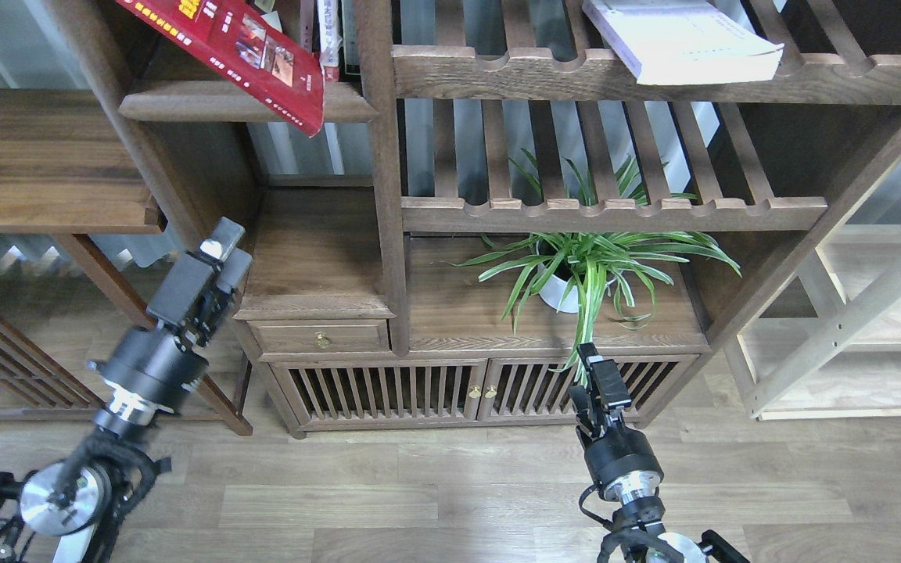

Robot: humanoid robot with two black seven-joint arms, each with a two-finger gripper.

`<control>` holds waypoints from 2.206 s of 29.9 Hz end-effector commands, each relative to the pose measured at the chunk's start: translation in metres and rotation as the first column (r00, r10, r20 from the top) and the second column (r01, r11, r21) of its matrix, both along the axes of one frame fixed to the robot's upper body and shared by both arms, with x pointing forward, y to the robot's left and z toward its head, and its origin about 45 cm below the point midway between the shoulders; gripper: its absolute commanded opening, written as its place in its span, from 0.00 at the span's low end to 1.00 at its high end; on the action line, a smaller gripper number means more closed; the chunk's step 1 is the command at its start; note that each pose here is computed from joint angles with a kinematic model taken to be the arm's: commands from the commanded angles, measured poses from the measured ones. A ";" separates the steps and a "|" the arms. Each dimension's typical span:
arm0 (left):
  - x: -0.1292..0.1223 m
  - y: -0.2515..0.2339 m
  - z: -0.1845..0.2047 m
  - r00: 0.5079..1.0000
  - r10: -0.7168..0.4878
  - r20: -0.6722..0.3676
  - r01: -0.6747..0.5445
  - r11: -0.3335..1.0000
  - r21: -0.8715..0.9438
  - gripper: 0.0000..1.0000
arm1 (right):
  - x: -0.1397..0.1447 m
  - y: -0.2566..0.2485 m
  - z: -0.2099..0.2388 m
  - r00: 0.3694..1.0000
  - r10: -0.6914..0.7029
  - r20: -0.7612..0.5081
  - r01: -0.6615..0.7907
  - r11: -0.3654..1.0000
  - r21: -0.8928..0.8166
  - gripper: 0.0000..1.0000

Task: Organize books on shelf
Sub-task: 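Raise the right gripper toward the white book on the top shelf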

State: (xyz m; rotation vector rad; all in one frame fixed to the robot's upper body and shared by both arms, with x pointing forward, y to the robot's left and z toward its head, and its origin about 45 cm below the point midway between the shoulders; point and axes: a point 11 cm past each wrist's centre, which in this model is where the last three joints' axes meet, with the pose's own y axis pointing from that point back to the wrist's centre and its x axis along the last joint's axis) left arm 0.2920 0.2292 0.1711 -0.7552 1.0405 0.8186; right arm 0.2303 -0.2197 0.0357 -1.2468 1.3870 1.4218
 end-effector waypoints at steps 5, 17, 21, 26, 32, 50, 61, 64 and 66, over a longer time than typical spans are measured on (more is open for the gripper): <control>-0.006 -0.012 -0.032 0.994 -0.044 -0.098 0.046 0.999 0.013 0.99 | 0.032 0.011 0.039 0.999 0.006 0.050 -0.007 1.000 0.019 1.00; -0.004 0.030 -0.050 0.987 0.054 -0.149 -0.045 0.997 0.066 0.99 | 0.082 -0.033 0.091 0.973 -0.139 0.183 0.133 0.990 0.047 1.00; 0.000 0.050 -0.062 0.978 0.092 -0.186 -0.074 0.992 0.103 0.99 | 0.084 -0.046 0.102 0.965 -0.162 0.205 0.148 0.986 0.079 1.00; 0.013 0.059 -0.069 0.972 0.111 -0.209 -0.086 0.988 0.125 0.99 | 0.087 -0.059 0.111 0.960 -0.165 0.228 0.152 0.986 0.071 0.99; 0.026 0.059 -0.076 0.967 0.107 -0.231 -0.076 0.987 0.140 0.99 | 0.108 -0.053 0.138 0.939 -0.140 0.313 0.122 0.990 0.077 0.99; 0.041 0.056 -0.082 0.962 0.092 -0.258 -0.052 0.986 0.158 0.99 | 0.125 -0.061 0.168 0.913 -0.068 0.402 0.071 0.997 0.007 0.98; 0.049 0.058 -0.091 0.952 0.073 -0.298 -0.009 0.978 0.210 0.99 | 0.142 -0.075 0.188 0.912 -0.053 0.406 0.083 0.995 -0.057 0.99; 0.057 0.055 -0.083 0.958 0.065 -0.279 -0.006 0.978 0.207 0.99 | 0.128 -0.079 0.166 0.933 -0.051 0.356 0.082 0.994 -0.073 0.99; 0.060 0.053 -0.081 0.960 0.060 -0.273 -0.004 0.979 0.203 0.99 | 0.118 -0.079 0.153 0.944 -0.050 0.327 0.079 0.994 -0.077 0.99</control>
